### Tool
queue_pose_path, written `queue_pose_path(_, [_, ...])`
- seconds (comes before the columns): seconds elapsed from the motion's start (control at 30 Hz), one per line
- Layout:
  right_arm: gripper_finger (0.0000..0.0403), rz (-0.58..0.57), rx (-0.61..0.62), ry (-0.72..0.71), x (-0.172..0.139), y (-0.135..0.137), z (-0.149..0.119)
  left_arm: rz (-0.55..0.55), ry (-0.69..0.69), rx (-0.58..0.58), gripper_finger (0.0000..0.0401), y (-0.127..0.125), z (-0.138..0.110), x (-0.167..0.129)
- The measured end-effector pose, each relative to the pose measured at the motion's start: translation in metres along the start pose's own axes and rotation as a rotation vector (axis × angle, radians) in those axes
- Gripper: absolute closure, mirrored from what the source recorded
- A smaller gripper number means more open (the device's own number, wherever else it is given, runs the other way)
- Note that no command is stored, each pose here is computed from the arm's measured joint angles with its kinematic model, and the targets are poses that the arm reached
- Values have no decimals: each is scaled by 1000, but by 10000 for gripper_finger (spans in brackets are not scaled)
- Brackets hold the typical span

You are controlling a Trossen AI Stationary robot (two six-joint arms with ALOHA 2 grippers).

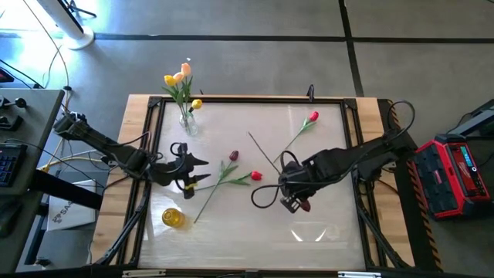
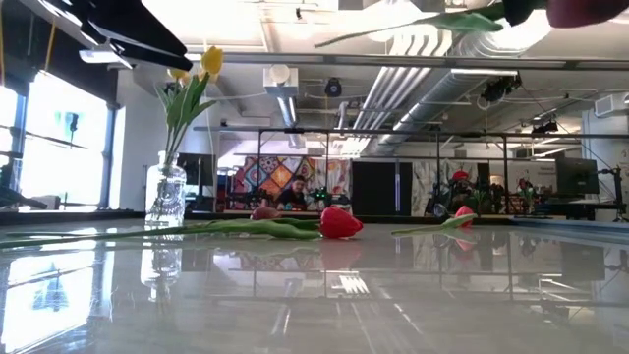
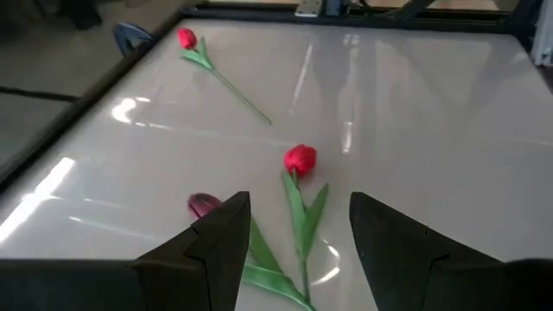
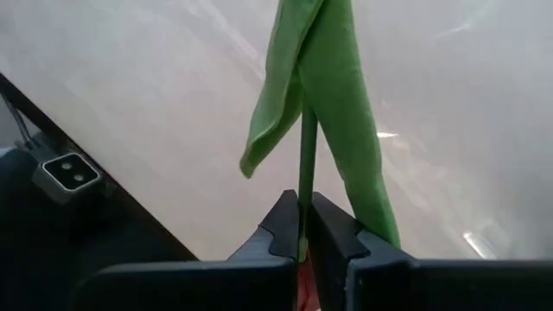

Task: Sort flowers into vase by color
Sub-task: Put the dark red tulip into the orange vase

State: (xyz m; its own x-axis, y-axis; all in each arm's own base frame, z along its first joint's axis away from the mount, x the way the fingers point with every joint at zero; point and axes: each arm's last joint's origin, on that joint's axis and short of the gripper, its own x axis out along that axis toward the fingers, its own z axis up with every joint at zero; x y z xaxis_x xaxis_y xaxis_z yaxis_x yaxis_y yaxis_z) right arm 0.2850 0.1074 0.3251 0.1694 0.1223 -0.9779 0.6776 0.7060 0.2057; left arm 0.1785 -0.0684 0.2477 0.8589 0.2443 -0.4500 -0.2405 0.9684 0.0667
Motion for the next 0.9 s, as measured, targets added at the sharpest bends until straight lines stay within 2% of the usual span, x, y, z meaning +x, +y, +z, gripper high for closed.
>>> queue_pose_path(0.17, [400, 33, 6, -12, -9, 2, 3, 56, -26, 52, 215, -1, 0, -2])
queue_pose_path(0.27, [400, 59, 54, -11, -13, 4, 4, 52, -48, 64, 215, -1, 3, -2])
queue_pose_path(0.37, [400, 104, 84, 40, -14, 6, 3, 45, -76, 54, 215, -2, 6, -2])
queue_pose_path(0.53, [400, 169, 175, 100, -14, 8, 8, 37, -119, 127, 215, -7, 11, 2])
queue_pose_path(0.77, [400, 370, 315, 314, -20, 15, 22, 44, -229, 330, 215, -25, 21, 19])
queue_pose_path(0.9, [400, 471, 388, 434, -25, 15, 35, 24, -280, 394, 215, -36, 23, 33])
